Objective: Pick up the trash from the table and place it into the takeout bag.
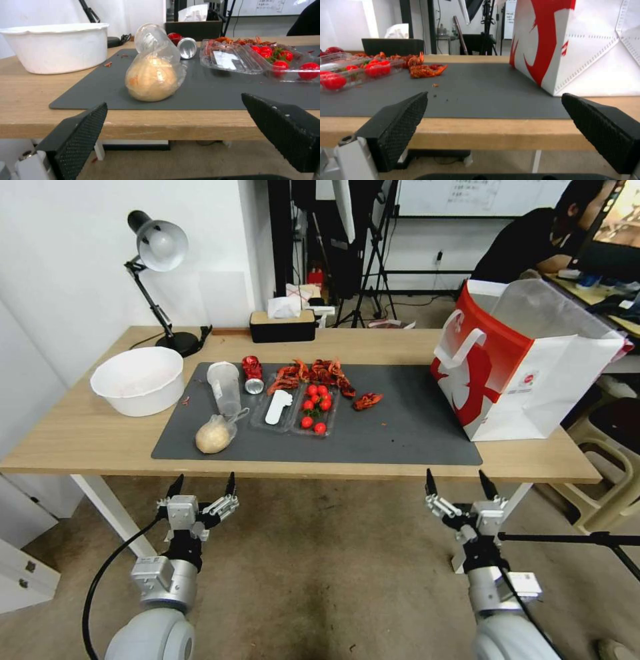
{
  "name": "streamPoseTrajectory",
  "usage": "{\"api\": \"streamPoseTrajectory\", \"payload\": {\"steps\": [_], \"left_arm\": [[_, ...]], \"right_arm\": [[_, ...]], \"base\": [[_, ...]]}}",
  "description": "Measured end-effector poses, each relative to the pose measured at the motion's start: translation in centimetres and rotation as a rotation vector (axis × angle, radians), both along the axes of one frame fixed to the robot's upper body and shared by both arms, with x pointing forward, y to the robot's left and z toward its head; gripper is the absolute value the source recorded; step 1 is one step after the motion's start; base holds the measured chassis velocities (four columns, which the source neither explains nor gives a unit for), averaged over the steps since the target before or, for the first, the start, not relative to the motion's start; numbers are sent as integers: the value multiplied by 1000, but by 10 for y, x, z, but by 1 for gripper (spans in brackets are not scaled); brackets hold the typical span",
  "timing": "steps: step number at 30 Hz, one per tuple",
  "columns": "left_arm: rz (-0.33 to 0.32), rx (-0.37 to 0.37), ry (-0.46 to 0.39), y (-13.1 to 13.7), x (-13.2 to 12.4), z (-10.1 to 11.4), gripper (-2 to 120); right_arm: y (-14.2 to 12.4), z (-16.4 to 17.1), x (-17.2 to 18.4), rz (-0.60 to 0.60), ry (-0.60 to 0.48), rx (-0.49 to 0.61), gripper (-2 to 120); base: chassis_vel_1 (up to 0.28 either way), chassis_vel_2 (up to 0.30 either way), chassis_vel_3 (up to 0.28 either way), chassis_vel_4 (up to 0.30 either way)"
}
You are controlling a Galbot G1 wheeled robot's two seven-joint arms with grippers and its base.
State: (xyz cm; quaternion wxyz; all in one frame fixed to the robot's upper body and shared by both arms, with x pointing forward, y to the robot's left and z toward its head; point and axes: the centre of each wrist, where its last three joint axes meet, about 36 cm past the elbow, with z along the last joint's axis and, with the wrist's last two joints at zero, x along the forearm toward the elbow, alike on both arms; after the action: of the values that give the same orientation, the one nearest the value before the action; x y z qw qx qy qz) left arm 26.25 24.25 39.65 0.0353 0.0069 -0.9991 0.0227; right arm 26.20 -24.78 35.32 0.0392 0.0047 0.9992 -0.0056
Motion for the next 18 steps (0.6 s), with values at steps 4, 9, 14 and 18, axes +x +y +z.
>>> {"api": "streamPoseTrajectory", "payload": {"steps": [4, 9, 14, 18], "left_arm": [[-2, 1, -3, 0, 1, 0, 100], [-20, 9, -27, 1, 7, 3, 100], [-54, 29, -45, 7, 22, 3, 100], [-71, 32, -44, 11, 33, 4, 100]], "right_arm": [[1, -1, 0, -2, 0, 3, 100], [2, -1, 1, -6, -4, 8, 100], [5, 0, 2, -3, -7, 13, 100], [7, 1, 2, -1, -10, 15, 100]], "base": [[0, 0, 0, 0], [0, 0, 0, 0], [0, 0, 0, 0], [0, 0, 0, 0]]}}
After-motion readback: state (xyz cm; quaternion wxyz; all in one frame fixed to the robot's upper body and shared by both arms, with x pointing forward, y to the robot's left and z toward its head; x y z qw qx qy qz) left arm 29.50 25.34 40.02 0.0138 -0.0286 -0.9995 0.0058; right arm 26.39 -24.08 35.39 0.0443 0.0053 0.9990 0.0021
